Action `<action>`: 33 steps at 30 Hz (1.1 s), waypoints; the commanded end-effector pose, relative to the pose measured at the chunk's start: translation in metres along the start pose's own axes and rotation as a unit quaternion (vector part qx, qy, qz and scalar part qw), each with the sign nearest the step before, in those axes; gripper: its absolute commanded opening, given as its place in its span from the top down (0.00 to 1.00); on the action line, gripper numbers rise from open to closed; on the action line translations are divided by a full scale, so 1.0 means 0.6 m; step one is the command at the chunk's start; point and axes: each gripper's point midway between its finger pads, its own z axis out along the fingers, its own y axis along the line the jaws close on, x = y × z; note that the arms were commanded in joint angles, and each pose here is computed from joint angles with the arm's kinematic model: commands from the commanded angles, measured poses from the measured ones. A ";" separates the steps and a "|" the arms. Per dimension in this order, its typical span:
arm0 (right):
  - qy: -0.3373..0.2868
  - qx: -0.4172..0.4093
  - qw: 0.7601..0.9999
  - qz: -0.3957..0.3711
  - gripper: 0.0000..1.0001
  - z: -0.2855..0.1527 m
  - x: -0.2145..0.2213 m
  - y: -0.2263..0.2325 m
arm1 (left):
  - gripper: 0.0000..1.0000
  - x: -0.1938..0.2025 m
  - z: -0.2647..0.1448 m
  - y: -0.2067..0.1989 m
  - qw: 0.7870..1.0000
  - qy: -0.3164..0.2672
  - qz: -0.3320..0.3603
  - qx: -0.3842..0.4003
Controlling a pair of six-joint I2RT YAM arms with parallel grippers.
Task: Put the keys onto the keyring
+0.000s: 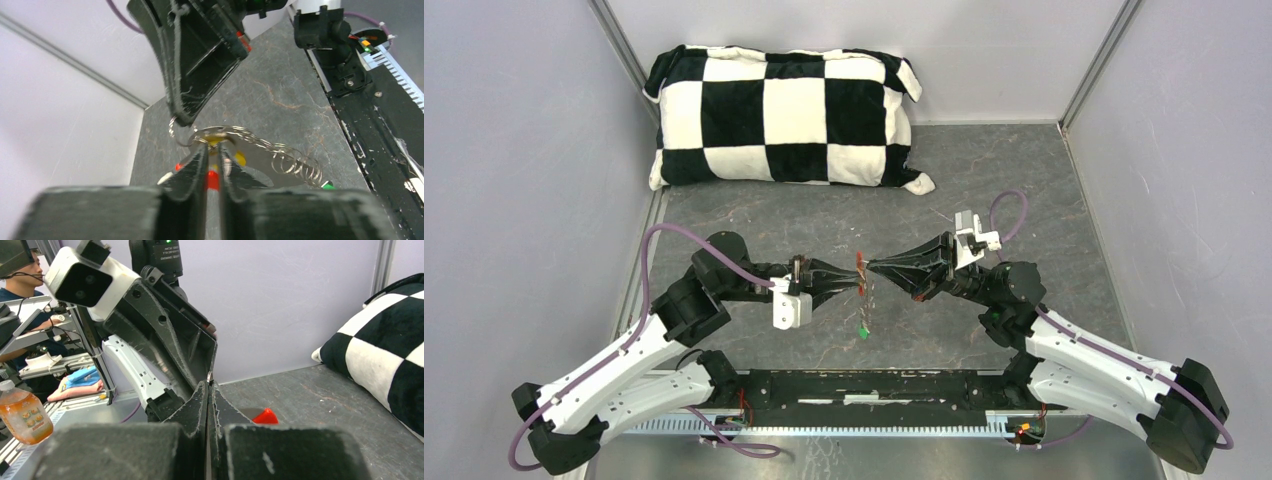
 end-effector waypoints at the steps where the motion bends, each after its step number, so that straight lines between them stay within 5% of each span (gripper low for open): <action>1: -0.044 -0.003 0.999 -0.008 1.00 0.000 -0.033 0.006 | 0.72 -0.028 0.007 -0.012 0.999 -0.040 0.009 0.031; 9: -0.059 -0.030 0.998 -0.003 1.00 -0.005 -0.038 0.025 | 0.65 -0.055 -0.009 0.025 0.999 -0.029 -0.020 -0.016; 17: -0.058 -0.089 0.994 -0.031 1.00 -0.007 -0.051 0.061 | 0.70 -0.053 -0.024 0.063 0.993 0.013 -0.095 -0.073; 23: -0.039 -0.097 0.994 -0.040 1.00 0.001 -0.048 0.062 | 0.74 -0.053 -0.009 0.022 0.982 0.019 -0.188 0.000; 33: -0.024 -0.100 0.994 -0.040 1.00 0.006 -0.040 0.060 | 0.69 -0.045 -0.008 -0.004 0.980 0.026 -0.191 0.044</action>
